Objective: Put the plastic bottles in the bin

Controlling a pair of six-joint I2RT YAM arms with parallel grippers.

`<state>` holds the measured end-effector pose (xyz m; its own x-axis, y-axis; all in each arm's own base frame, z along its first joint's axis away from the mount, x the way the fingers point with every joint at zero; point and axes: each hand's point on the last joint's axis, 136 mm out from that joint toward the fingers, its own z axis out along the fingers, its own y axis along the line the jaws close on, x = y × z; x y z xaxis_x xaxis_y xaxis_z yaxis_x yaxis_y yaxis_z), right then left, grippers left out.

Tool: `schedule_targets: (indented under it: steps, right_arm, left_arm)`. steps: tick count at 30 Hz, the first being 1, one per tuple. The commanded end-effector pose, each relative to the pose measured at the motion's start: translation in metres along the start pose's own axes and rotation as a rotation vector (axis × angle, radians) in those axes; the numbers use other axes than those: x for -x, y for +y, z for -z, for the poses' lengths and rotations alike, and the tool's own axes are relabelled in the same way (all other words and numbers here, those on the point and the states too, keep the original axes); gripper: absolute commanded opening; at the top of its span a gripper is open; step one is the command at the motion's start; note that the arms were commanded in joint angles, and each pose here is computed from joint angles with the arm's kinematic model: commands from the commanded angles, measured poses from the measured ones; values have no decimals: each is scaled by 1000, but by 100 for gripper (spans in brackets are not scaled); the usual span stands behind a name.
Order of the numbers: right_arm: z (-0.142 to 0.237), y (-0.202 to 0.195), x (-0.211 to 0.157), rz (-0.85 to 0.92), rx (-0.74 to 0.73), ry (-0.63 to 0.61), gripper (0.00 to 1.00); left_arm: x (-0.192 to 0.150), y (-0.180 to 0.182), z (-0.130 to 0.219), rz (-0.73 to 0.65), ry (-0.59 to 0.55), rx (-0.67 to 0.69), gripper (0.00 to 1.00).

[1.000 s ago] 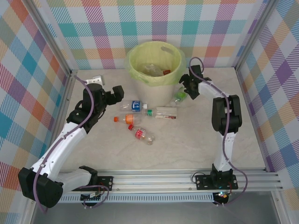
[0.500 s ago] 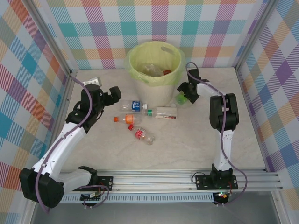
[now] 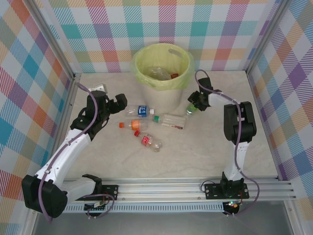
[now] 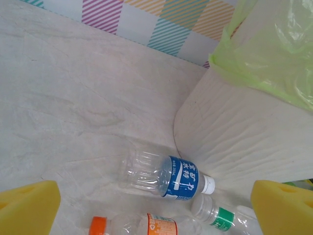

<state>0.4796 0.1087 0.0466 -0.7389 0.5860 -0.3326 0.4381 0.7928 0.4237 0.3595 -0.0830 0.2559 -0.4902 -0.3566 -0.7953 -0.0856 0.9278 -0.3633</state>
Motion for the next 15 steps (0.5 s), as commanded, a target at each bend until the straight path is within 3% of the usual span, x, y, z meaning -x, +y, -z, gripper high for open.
schedule_targets:
  steps: [1, 6, 15]
  right_arm:
    - [33, 7, 21, 16, 49, -135, 46]
    - [74, 8, 30, 33, 123, -281, 44]
    - [160, 50, 46, 126, 360, -445, 43]
  left_arm:
    - [-9, 4, -5, 22, 28, 2, 100]
    - [-11, 3, -11, 53, 26, -8, 100]
    - [-27, 10, -23, 116, 64, 5, 100]
